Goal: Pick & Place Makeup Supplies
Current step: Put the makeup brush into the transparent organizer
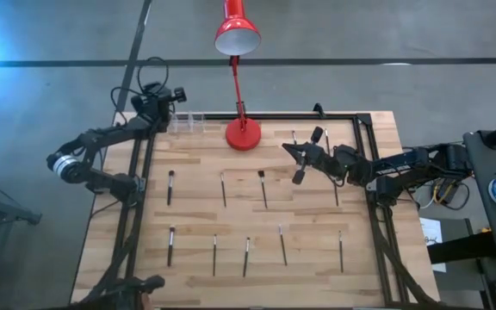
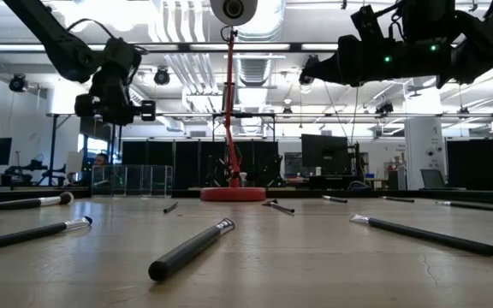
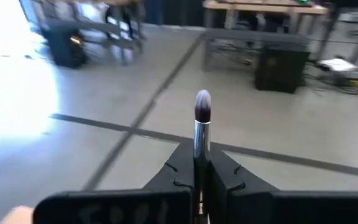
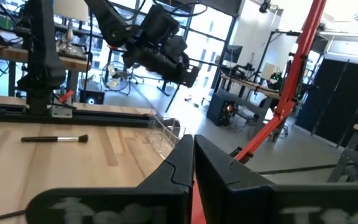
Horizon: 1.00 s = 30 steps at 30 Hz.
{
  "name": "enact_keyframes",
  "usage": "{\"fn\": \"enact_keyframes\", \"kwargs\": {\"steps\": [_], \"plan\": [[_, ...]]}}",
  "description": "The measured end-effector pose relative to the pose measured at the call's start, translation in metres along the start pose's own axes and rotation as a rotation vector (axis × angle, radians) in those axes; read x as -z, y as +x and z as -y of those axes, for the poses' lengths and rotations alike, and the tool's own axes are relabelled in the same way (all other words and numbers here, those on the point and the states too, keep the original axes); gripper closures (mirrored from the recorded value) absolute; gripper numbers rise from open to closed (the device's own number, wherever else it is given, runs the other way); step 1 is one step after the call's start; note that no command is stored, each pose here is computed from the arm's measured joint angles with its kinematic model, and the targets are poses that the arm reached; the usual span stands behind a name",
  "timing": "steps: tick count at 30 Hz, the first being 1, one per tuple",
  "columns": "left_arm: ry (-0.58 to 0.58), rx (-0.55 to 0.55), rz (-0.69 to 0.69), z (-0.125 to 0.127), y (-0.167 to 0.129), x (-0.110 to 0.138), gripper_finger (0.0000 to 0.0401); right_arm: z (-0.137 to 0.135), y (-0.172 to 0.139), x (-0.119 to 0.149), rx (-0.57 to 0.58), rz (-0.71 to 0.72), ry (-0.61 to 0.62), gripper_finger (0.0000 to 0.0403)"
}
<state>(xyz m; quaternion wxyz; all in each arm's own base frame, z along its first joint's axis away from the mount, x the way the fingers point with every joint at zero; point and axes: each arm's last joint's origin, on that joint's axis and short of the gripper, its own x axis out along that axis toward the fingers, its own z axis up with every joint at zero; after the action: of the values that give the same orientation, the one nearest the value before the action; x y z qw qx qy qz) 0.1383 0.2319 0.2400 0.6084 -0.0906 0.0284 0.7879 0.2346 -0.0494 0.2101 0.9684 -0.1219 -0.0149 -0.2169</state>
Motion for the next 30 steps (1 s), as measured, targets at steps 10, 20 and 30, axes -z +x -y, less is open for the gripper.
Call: {"fn": "enact_keyframes", "kwargs": {"steps": [10,20,30], "plan": [[0.031,-0.135,-0.011,0.005,-0.011,0.014,0.0392,0.0,0.0,0.0,-0.001,0.002,-0.008,0.0394],[0.021,-0.19,-0.025,0.013,0.003,0.043,0.0392,-0.001,0.0,-0.001,-0.024,0.016,0.01,0.0394],[0.009,-0.16,-0.063,0.017,0.009,0.055,0.0383,-0.001,0.0,-0.002,-0.023,0.019,0.012,0.0394]]}}
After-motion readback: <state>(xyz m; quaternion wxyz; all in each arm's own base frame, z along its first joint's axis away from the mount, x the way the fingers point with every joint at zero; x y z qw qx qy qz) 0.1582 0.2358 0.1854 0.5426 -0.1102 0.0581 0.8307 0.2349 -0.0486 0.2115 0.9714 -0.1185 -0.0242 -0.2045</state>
